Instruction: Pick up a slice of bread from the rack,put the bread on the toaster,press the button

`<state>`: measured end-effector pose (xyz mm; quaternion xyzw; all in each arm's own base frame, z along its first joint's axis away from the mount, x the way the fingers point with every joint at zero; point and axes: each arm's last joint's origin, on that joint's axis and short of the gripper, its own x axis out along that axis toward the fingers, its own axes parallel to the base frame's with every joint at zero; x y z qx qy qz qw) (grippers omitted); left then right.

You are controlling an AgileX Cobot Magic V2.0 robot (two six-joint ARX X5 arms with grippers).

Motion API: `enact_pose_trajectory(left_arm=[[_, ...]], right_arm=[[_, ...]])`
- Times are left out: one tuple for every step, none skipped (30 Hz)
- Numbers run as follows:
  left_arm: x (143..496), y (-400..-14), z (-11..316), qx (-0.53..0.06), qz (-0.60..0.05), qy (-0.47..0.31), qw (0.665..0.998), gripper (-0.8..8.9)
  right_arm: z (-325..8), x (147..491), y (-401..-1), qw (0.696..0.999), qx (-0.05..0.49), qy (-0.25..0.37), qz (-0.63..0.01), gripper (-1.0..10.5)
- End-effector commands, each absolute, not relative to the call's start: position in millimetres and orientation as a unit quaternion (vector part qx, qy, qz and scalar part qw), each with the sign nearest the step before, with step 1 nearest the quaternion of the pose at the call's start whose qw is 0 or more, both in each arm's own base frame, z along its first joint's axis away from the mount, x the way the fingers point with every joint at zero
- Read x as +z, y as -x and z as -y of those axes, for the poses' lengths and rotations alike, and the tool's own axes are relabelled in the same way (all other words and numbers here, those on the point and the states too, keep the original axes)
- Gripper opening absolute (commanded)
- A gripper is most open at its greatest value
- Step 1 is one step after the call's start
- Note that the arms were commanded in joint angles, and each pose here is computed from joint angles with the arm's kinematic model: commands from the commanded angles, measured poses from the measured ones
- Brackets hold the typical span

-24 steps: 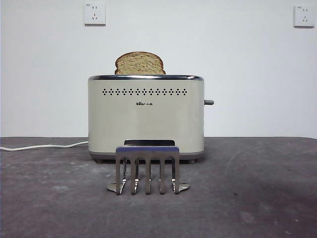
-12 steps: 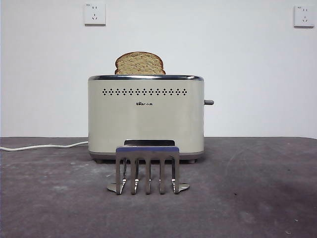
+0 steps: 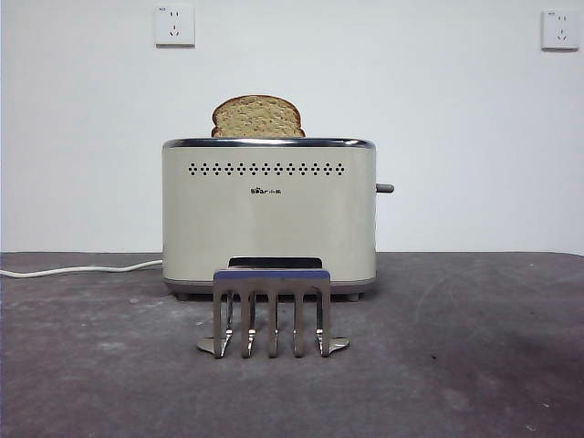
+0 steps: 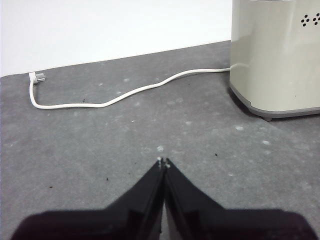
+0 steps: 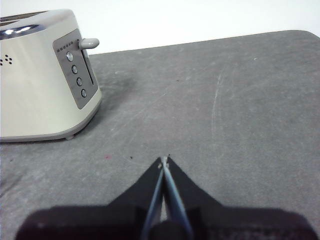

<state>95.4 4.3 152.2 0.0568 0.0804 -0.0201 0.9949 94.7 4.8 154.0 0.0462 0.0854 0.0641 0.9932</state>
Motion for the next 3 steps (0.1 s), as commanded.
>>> enact_pose_trajectory(left_arm=[[147.8, -96.0, -4.7, -0.018, -0.085, -0.053, 0.995, -0.03], [147.8, -96.0, -4.7, -0.018, -0.085, -0.053, 0.995, -0.03], [147.8, -96.0, -4.7, -0.018, -0.085, -0.053, 0.995, -0.03]], right_arm=[[-4.8, 149.2, -95.3, 0.992, 0.063, -0.053, -0.092, 0.0], [-4.8, 149.2, -95.3, 0.992, 0.063, -0.053, -0.092, 0.0], [-4.9, 149.3, -95.3, 0.992, 0.063, -0.053, -0.092, 0.0]])
